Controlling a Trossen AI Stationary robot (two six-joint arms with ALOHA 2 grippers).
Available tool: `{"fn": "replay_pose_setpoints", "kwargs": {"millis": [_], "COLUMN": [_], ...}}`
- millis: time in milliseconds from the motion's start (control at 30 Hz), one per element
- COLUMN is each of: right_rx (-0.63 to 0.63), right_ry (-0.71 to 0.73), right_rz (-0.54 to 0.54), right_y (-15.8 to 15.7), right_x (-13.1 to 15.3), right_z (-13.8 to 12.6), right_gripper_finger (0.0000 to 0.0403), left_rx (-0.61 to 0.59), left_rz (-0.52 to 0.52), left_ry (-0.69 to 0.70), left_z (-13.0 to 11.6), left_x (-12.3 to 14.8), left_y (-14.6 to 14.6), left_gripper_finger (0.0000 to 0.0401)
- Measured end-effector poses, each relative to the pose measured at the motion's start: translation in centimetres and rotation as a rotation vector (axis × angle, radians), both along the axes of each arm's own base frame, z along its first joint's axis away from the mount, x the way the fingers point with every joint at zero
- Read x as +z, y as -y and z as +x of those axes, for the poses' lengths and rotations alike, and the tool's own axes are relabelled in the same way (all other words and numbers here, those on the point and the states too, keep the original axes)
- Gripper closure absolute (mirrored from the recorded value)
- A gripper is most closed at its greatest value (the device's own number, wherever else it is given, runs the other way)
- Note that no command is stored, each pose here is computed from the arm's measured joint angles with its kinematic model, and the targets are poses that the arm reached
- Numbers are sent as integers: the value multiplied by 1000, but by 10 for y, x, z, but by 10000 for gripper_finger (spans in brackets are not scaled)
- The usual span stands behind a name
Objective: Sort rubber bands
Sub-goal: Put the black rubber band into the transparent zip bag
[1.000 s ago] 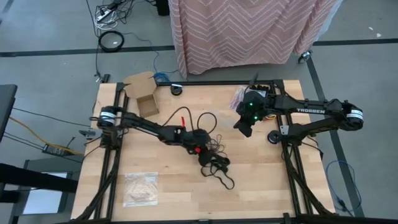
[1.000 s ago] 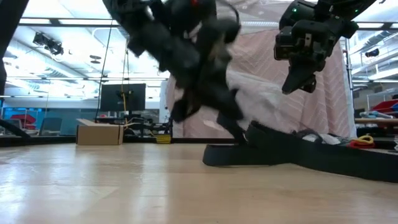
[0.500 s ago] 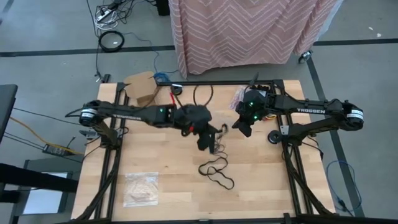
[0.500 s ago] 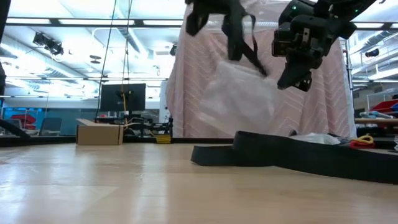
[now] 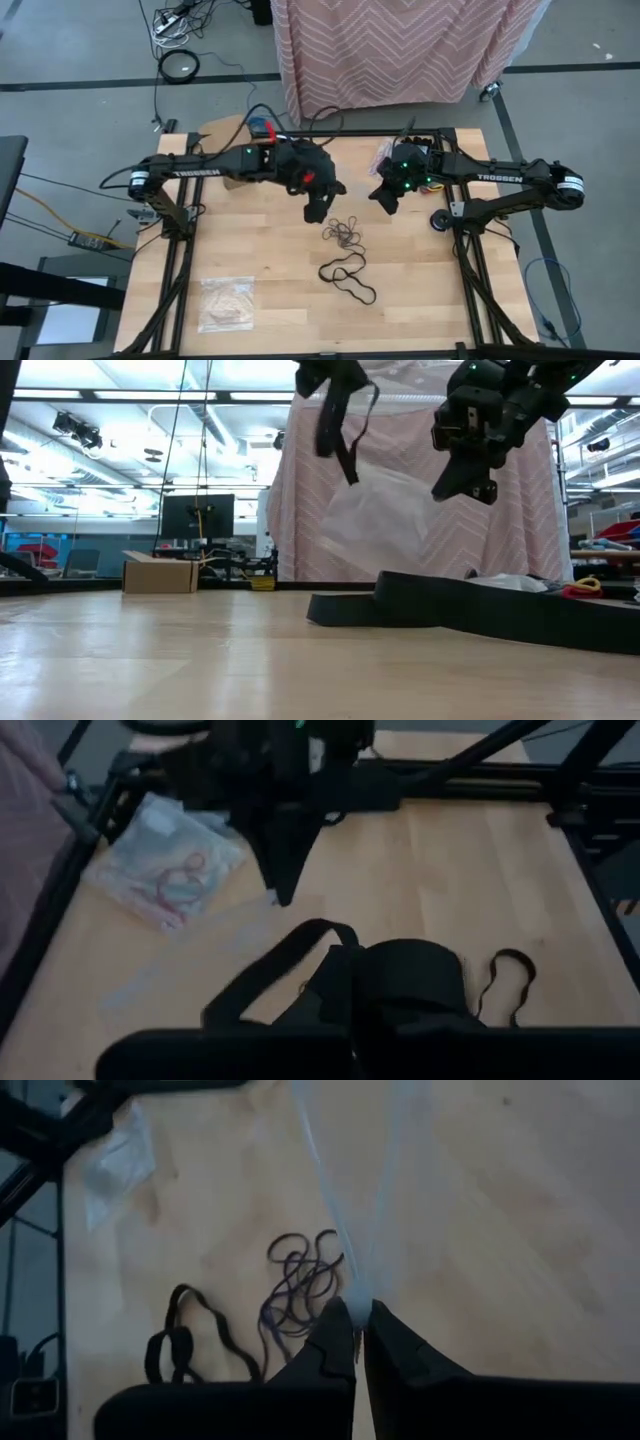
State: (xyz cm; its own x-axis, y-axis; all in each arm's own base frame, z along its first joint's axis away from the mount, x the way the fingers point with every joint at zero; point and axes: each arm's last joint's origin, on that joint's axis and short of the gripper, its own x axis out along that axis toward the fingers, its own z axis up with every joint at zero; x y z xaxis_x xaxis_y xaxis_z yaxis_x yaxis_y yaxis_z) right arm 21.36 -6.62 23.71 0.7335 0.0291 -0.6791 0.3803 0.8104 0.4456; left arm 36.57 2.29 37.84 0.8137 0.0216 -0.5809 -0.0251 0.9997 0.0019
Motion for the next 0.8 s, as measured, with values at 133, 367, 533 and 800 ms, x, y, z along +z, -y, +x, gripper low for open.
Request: {"fn": "replay_pose_setpoints", "kwargs": {"millis": [133,367,533,800], "right_rx": [-41,-57,-59,-53], "right_ry": [-9,-10,-8,6], "right_rz": [-7,-19,-27,-33], "right_y": [0,0,1,1], "right_x": [0,0,0,1], "right_z": [0,0,1,2], "right_gripper_finger": [403,403,403,403], "left_rx": [-27,-44,-41,-45], "left_rz": [36,27,31,29], "left_ry": [2,-38,-20,-11], "left_z": [-7,-10,-9,-9], "left_x": [10,7,9,9], "left_y": [0,1,1,1], "left_gripper_finger": [400,379,359,340]}}
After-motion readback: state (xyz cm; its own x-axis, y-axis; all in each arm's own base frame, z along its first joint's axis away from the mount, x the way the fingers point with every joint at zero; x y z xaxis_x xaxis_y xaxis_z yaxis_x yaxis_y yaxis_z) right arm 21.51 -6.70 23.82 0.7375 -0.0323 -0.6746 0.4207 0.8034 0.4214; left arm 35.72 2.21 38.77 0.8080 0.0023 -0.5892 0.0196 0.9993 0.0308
